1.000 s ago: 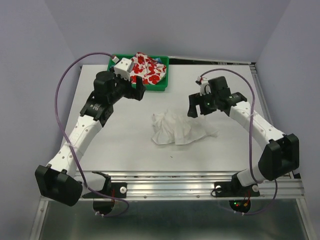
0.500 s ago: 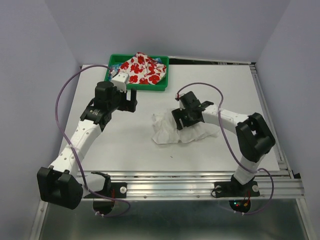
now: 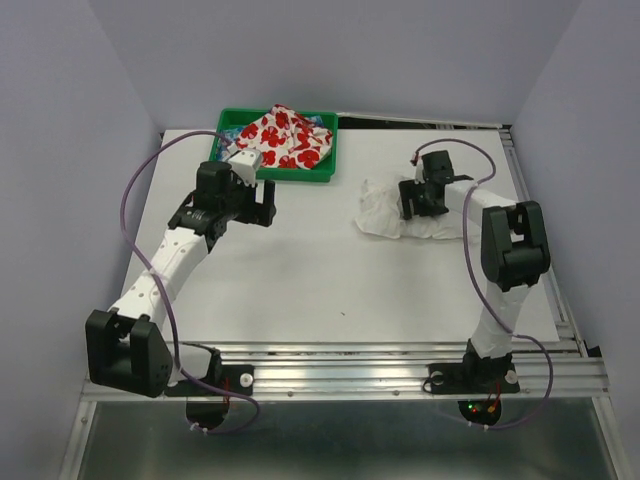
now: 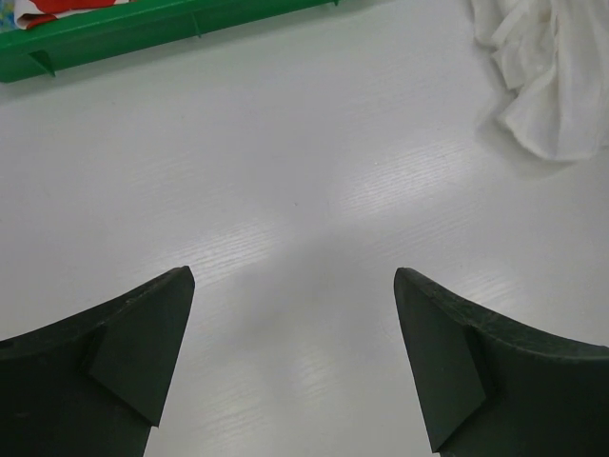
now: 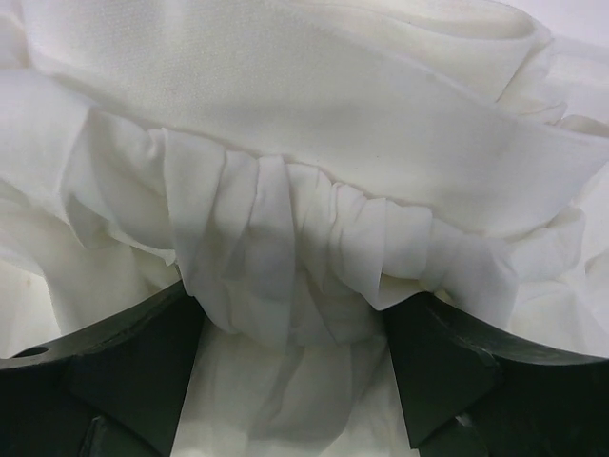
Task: Fold and stack the skirts
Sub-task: Neatly place the folded skirt to the corner
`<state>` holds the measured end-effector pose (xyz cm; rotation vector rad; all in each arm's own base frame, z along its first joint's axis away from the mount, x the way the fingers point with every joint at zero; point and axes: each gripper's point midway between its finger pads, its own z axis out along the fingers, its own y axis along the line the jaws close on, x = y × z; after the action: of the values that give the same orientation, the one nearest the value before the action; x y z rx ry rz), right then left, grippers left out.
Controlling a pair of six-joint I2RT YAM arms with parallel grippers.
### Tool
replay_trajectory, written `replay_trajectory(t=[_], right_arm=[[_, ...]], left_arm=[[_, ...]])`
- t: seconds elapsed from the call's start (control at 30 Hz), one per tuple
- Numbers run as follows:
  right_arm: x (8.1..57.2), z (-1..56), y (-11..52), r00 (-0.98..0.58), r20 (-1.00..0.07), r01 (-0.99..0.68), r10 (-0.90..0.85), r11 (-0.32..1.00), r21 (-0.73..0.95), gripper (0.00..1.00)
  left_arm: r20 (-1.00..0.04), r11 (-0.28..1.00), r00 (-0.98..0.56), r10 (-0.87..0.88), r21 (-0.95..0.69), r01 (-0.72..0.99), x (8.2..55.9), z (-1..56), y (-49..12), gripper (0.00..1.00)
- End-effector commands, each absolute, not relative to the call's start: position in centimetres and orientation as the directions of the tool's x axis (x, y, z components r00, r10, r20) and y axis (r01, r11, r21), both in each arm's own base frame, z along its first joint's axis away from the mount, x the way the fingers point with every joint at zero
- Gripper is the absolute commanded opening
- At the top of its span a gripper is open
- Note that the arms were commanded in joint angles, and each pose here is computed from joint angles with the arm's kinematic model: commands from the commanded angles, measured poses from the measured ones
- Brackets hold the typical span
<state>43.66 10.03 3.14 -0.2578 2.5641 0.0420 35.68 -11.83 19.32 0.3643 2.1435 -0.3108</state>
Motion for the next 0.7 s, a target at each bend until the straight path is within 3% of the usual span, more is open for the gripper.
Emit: replay_trajectory(t=[0.0,0.17,0.47,0.67], right_arm=[[45.0,0.2,3.2,-0.852,-0.453,-0.237,-0.262,0.965,-0.112,0.79],[50.5,0.4,-2.9,-0.830,-0.501,-0.194,-0.244,0.969,-0.150,0.79],[57.2,-1.5,-6.2,-0.800,-0.559,-0.163,-0.218,0.976,-0.146,0.82],[60.2,-1.5,-7.7,-0.761,-0.596,-0.181,-0.258,0.966,-0.187,0.93]], left_arm=[[-0.867,0.908,-0.479,0.139,-0.080,0.410,36.7,21.8,-12.3,0.99],[-0.862,0.906,-0.484,0.149,-0.077,0.416,36.7,21.3,-11.9,0.99],[-0.852,0.906,-0.496,0.167,-0.066,0.418,37.2,20.3,-11.2,0.99],[-0.843,0.899,-0.508,0.176,-0.073,0.431,37.4,19.7,-11.3,0.99]])
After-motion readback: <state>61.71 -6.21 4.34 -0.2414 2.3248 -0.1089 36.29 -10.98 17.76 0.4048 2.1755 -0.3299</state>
